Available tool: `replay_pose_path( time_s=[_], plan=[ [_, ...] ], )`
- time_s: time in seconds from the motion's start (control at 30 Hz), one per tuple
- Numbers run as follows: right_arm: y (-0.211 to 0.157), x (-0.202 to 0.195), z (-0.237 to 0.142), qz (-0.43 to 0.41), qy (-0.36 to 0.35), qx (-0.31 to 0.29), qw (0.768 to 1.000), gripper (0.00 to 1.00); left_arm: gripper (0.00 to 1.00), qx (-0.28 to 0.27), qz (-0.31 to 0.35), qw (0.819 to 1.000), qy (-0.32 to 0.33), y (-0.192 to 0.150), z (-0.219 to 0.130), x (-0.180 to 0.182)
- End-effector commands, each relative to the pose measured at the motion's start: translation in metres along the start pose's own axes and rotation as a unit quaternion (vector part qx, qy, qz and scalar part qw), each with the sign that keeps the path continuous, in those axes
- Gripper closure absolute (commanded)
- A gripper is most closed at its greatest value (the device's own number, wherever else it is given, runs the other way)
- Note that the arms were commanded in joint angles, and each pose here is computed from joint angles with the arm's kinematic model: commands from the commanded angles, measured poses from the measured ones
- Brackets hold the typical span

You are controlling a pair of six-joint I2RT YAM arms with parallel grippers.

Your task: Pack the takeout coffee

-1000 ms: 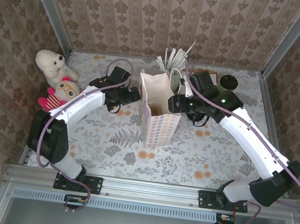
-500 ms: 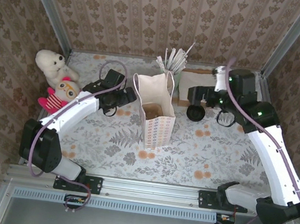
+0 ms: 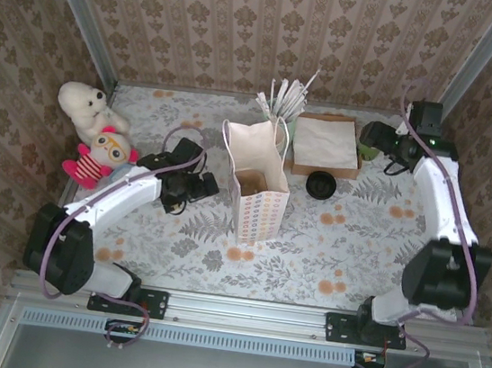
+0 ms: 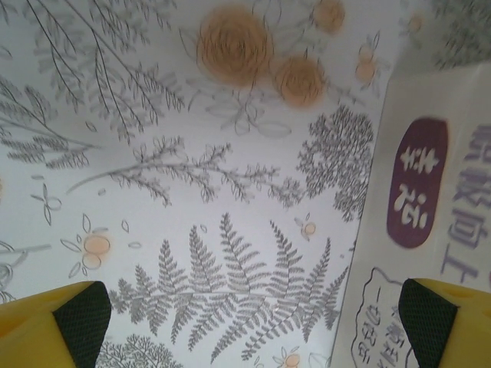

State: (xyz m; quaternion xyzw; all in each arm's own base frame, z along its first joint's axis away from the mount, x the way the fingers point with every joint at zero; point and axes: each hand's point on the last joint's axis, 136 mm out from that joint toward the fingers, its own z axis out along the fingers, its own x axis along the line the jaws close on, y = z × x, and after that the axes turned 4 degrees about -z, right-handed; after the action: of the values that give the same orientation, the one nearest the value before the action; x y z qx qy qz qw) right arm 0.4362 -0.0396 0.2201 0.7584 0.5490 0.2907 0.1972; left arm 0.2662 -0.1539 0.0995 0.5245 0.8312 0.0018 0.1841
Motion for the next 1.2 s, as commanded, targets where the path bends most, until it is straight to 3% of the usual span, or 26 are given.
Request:
replay_pose_path(
  time_s=[0.0,0.1,0.23,0.4,0.53,1.17],
  plan=[
    [0.021,-0.016,0.022,0.023,-0.007,0.002,1.0,0.0,0.0,0.027,-0.005,1.0,0.01,-0.013,0.006,0.004],
    [0.028,-0.031,0.051,0.039,-0.02,0.029,0.999,0.0,0.0,0.038,0.0,0.999,0.003,-0.018,0.011,0.0],
    [0.033,-0.022,0.084,0.039,0.019,0.07,0.997,0.0,0.0,0.071,0.027,0.997,0.005,-0.027,0.024,-0.005],
    [0.042,-0.021,0.109,0.051,0.021,0.079,0.995,0.0,0.0,0.108,0.076,0.991,0.027,-0.038,0.035,-0.012],
    [0.04,-0.029,0.12,0.037,-0.017,0.093,0.995,0.0,0.0,0.111,0.081,0.99,0.032,-0.037,0.037,-0.014],
    [0.022,-0.022,0.16,0.002,-0.026,0.142,0.99,0.0,0.0,0.111,0.086,0.99,0.024,-0.037,0.042,-0.017]
  ],
)
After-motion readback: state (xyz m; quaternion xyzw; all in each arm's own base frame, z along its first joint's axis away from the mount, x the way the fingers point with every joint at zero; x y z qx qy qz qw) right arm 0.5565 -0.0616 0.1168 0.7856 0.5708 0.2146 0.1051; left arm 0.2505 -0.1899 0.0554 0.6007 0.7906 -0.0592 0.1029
